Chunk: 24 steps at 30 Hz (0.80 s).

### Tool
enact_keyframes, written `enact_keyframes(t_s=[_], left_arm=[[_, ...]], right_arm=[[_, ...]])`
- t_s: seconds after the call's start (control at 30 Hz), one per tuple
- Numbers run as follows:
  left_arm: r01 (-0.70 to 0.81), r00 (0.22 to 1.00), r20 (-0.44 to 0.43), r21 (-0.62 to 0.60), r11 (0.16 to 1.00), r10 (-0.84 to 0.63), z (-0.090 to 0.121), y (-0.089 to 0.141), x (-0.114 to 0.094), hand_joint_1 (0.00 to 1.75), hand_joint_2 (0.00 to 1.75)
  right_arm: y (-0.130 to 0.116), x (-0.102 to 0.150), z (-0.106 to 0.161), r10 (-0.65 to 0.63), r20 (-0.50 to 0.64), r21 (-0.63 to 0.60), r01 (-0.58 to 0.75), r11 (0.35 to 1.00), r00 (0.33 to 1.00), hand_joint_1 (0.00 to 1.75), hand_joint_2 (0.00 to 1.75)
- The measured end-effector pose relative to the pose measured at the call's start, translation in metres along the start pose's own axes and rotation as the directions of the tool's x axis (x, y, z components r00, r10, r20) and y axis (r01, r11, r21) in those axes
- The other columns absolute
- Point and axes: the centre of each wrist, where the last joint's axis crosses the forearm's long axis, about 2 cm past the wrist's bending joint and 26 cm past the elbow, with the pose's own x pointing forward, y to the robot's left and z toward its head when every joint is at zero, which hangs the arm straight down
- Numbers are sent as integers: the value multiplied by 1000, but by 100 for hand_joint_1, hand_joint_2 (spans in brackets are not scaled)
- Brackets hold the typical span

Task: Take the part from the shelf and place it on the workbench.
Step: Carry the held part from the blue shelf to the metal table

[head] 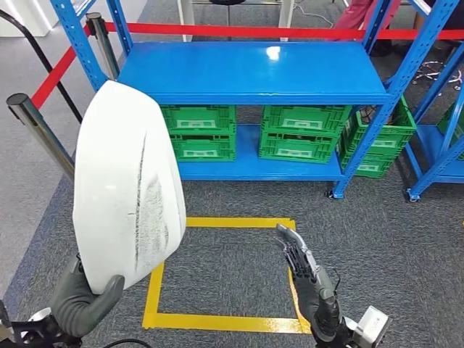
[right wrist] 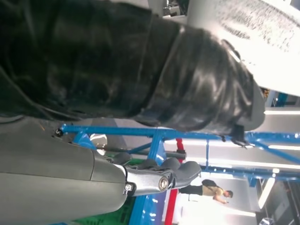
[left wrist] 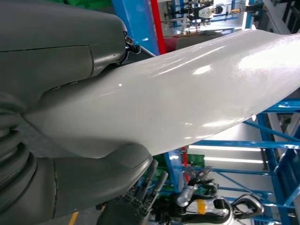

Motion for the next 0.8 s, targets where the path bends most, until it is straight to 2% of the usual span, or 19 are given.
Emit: enact_keyframes(t_s=[0.43, 0.8], left_arm=[[1, 1000, 0, 6, 1000, -1, 0, -1, 0, 175, 175], [29, 1000, -3, 30, 999, -29, 4, 0, 0, 175, 175]], right_arm=[[0, -1, 1, 2, -8, -5, -2, 1000, 1000, 0, 0], [0, -1, 3, 67, -10, -16, -67, 998, 998, 0, 0]])
